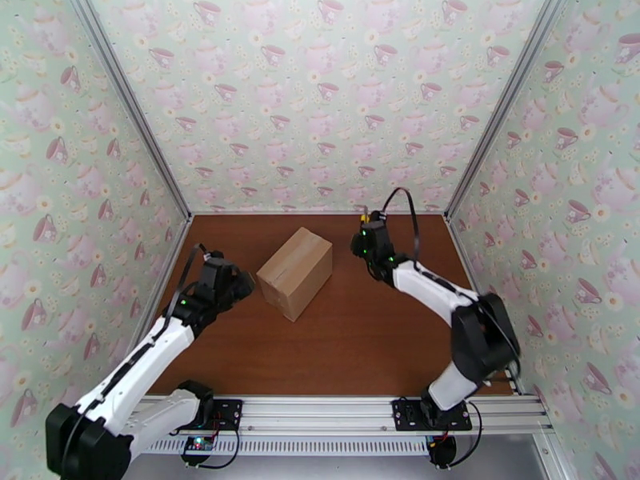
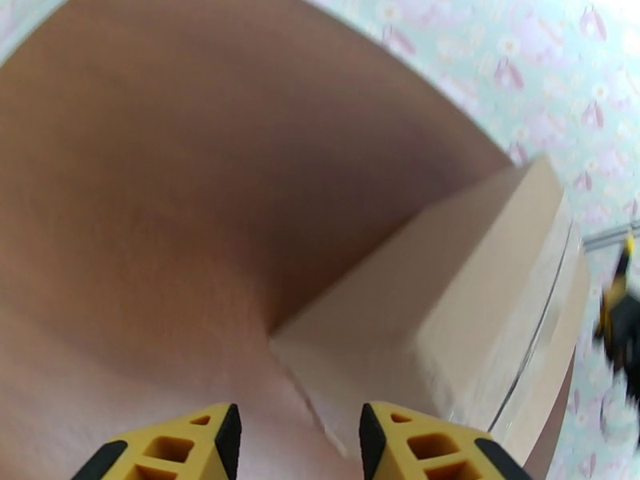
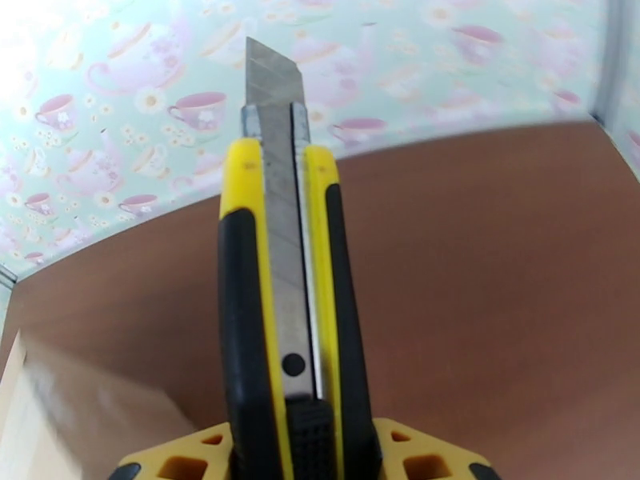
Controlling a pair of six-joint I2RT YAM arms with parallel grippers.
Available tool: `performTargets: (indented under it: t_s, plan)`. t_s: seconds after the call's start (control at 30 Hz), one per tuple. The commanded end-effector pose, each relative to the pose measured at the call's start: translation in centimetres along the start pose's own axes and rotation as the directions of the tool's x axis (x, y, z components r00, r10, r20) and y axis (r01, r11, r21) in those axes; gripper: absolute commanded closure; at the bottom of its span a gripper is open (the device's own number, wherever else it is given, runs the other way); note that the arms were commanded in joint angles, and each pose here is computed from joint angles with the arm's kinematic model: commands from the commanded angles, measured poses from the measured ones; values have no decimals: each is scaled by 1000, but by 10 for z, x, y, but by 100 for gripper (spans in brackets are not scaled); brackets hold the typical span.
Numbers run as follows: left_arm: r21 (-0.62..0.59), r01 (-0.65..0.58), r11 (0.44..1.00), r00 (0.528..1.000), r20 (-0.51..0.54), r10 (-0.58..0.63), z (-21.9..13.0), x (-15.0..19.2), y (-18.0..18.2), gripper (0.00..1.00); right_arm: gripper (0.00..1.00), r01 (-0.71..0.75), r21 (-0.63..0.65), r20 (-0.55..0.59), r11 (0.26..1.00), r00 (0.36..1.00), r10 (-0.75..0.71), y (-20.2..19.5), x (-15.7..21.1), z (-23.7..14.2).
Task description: Unpack the express box
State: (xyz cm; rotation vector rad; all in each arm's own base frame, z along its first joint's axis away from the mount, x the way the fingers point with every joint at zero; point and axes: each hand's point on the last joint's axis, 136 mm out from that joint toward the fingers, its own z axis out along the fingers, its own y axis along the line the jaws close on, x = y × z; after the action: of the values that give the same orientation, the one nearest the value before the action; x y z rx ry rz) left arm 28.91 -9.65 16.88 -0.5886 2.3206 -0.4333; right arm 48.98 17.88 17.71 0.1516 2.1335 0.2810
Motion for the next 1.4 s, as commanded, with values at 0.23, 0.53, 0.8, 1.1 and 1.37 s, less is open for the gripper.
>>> performTargets:
  t_s: [0.23,0.53,0.8,1.1,1.37]
  plan:
    - [-19,28,999,997,-78,-30,28,38,-15,54,100,69,-254,-23,965,997,-77,60,-10,61]
    - [-84,-20,996,997,-75,13,58,24,-12,54,100,76,-305,-36,949,995,-91,66,11,35]
    - [-96,-22,995,999,-45,18,67,5,-1,53,100,111,-276,-64,955,989,-134,64,42,0]
    - [-118,-109,987,993,-54,104,93,-4,-6,54,100,6,-160,-76,987,997,-18,47,82,-59]
    - [-123,-132,984,991,-42,128,126,-6,-7,55,100,-56,-63,-77,996,996,51,29,122,-116]
